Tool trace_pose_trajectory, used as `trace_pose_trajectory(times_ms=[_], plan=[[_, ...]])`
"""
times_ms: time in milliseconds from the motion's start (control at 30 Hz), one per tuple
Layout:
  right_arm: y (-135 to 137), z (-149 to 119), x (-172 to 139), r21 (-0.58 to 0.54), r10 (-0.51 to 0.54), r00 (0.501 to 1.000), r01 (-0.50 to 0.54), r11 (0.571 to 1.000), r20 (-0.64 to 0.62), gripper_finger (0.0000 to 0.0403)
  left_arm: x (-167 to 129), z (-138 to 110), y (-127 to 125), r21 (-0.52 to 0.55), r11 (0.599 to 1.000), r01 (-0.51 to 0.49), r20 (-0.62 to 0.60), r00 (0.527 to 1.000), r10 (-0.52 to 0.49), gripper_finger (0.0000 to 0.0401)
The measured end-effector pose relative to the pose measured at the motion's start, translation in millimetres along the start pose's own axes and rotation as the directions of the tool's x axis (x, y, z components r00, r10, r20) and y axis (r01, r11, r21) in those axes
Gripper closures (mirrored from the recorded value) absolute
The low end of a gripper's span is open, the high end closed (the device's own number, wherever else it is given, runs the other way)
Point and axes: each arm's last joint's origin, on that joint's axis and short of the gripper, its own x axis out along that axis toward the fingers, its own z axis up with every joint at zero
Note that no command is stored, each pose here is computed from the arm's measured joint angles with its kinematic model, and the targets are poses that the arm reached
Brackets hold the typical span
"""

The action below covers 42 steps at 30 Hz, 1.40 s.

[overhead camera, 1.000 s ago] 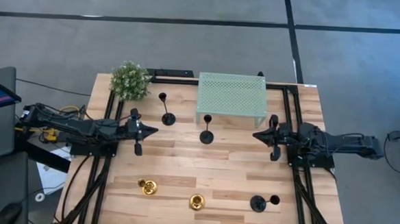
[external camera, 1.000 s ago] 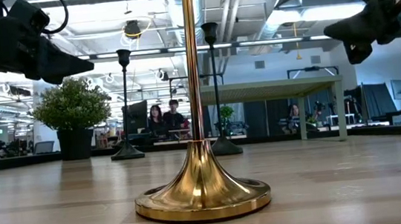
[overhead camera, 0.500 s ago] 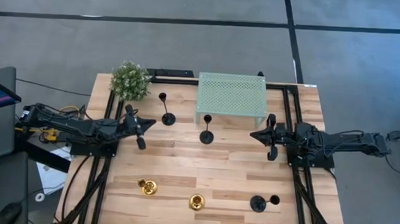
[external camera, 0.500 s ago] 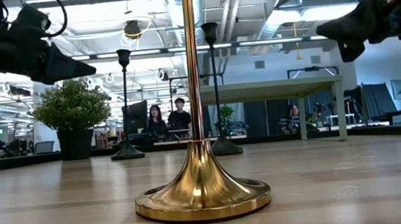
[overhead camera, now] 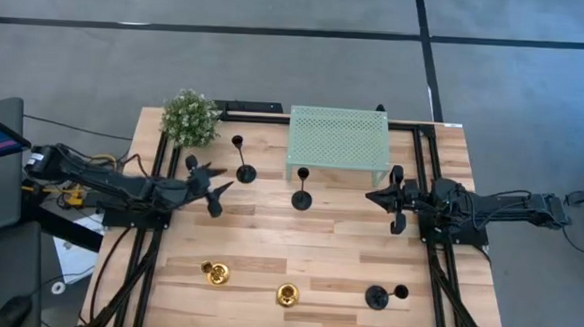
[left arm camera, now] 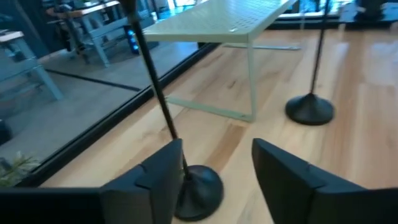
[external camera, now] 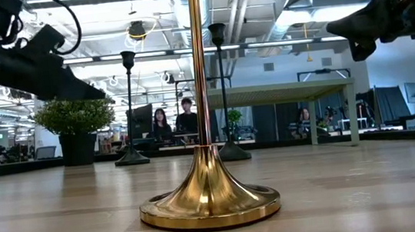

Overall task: Pick & Place candle stick holders
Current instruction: Put the left black candle holder on the shelf

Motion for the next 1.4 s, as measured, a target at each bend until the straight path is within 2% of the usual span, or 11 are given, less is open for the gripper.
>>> trace_pose_trajectory(times_ms=[267, 433, 600, 833, 1167, 1400], plan=[[0, 4, 0, 0.002, 0.004, 0.999, -0.004, 1.000, 0.039, 0.0403, 12, -5, -3, 0.006, 0.996, -0.090, -0.033, 0.995, 0.090, 0.0134], [0, 4, 0, 0.002, 0.004, 0.999, -0.004, 1.000, 0.038, 0.0403, 25, -9, 2, -0.029, 0.985, -0.167, -0.050, 0.985, 0.166, 0.0117], [0, 4, 0, 0.002, 0.004, 0.999, -0.004, 1.000, 0.038, 0.0403, 38, -14, 7, -0.098, 0.985, -0.139, -0.084, 0.988, 0.131, 0.0121], [0, 4, 0, 0.002, 0.004, 0.999, -0.004, 1.000, 0.038, 0.0403, 53, -13, 13, -0.163, 0.982, -0.094, -0.036, 0.995, 0.090, 0.0144], [0, 5, 0, 0.003, 0.005, 0.998, -0.005, 1.000, 0.055, 0.0403, 65, -19, 21, -0.175, 0.976, -0.132, -0.036, 0.991, 0.128, 0.0151], [0, 5, 0, 0.003, 0.005, 0.998, -0.005, 1.000, 0.055, 0.0403, 72, -22, 24, -0.190, 0.977, -0.098, -0.017, 0.995, 0.096, 0.0155]])
